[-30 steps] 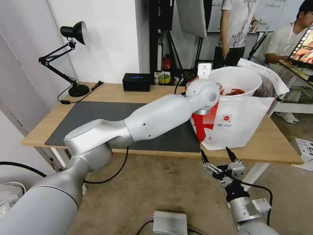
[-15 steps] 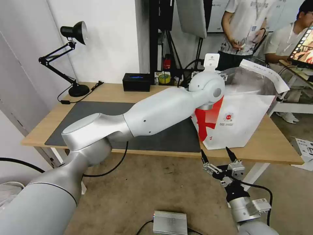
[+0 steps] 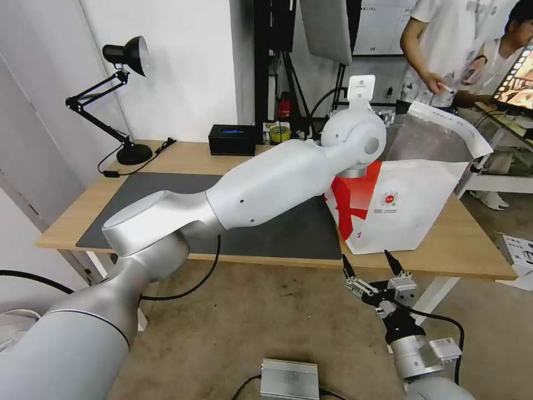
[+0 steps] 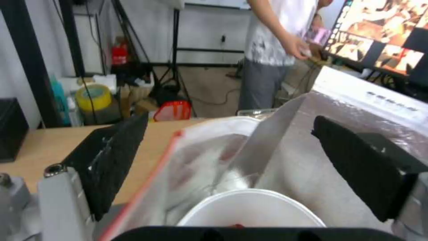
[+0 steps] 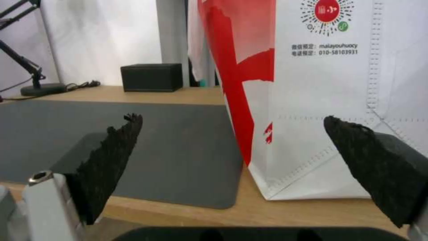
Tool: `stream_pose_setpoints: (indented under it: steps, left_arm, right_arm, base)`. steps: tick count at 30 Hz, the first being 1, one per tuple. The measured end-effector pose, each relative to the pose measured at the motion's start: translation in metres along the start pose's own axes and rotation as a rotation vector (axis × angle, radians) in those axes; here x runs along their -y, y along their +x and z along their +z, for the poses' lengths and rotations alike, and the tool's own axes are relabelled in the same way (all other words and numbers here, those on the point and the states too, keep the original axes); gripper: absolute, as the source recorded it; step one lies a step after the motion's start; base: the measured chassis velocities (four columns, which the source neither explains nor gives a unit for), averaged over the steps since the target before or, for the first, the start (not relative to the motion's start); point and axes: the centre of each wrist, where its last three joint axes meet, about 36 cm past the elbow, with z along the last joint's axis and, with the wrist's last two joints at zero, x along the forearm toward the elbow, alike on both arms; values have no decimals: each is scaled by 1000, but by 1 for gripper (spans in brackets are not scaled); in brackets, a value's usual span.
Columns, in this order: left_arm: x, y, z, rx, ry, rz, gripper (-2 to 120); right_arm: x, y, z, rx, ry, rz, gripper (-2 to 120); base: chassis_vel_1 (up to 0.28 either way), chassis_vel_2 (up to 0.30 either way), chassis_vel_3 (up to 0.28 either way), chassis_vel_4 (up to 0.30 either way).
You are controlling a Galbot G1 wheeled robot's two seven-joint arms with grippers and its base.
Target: Pick up the trash from the table and place it into the takeout bag.
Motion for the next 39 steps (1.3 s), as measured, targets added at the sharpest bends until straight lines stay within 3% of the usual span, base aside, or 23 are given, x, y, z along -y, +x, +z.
stream_pose_setpoints:
  steps: [2,5,10,13,14,17,21,24,25,27,28,30,31,34,39]
  left_arm:
    - [-9,3,-1,10,-3,11,100]
    - [-45,13,-3,81,-39,58,100]
    - [-73,22,1,141,-91,107,100]
    - [-106,31,13,189,-150,142,100]
    - [-106,31,13,189,-150,142,100]
    - [-135,41,27,228,-211,183,100]
    - [-150,47,33,243,-227,181,100]
    - [-173,66,45,246,-184,170,100]
    - [-173,66,45,246,-184,170,100]
    - [-192,81,56,238,-163,149,100]
    - [-192,81,56,238,-163,149,100]
    - [-216,98,70,228,-148,113,100]
    - [-216,98,70,228,-148,113,100]
    - [-242,119,82,235,-162,67,100]
    - [-264,142,91,245,-180,31,100]
  right_arm:
    - [0,0,0,0,0,0,100]
    - [0,0,0,0,0,0,100]
    - [0,0,0,0,0,0,100]
    - [0,0,0,0,0,0,100]
    - [0,0,0,0,0,0,100]
    - [0,0,0,0,0,0,100]
    - [0,0,0,0,0,0,100]
    - [0,0,0,0,0,0,100]
    - [0,0,0,0,0,0,100]
    - [0,0,0,0,0,0,100]
    - [0,0,0,0,0,0,100]
    - [0,0,0,0,0,0,100]
    - [0,0,0,0,0,0,100]
    - [0,0,0,0,0,0,100]
    - [0,0,0,0,0,0,100]
  base:
    - [0,0,0,0]
    - [0,0,0,0]
    - [0,0,0,0]
    - [0,0,0,0]
    - [0,0,0,0]
    - [0,0,0,0]
    - [0,0,0,0]
    - [0,0,0,0]
    - [0,0,0,0]
    - [0,0,0,0]
    - [0,0,0,0]
    - [0,0,0,0]
    - [0,0,0,0]
    - [0,0,0,0]
    - [0,0,0,0]
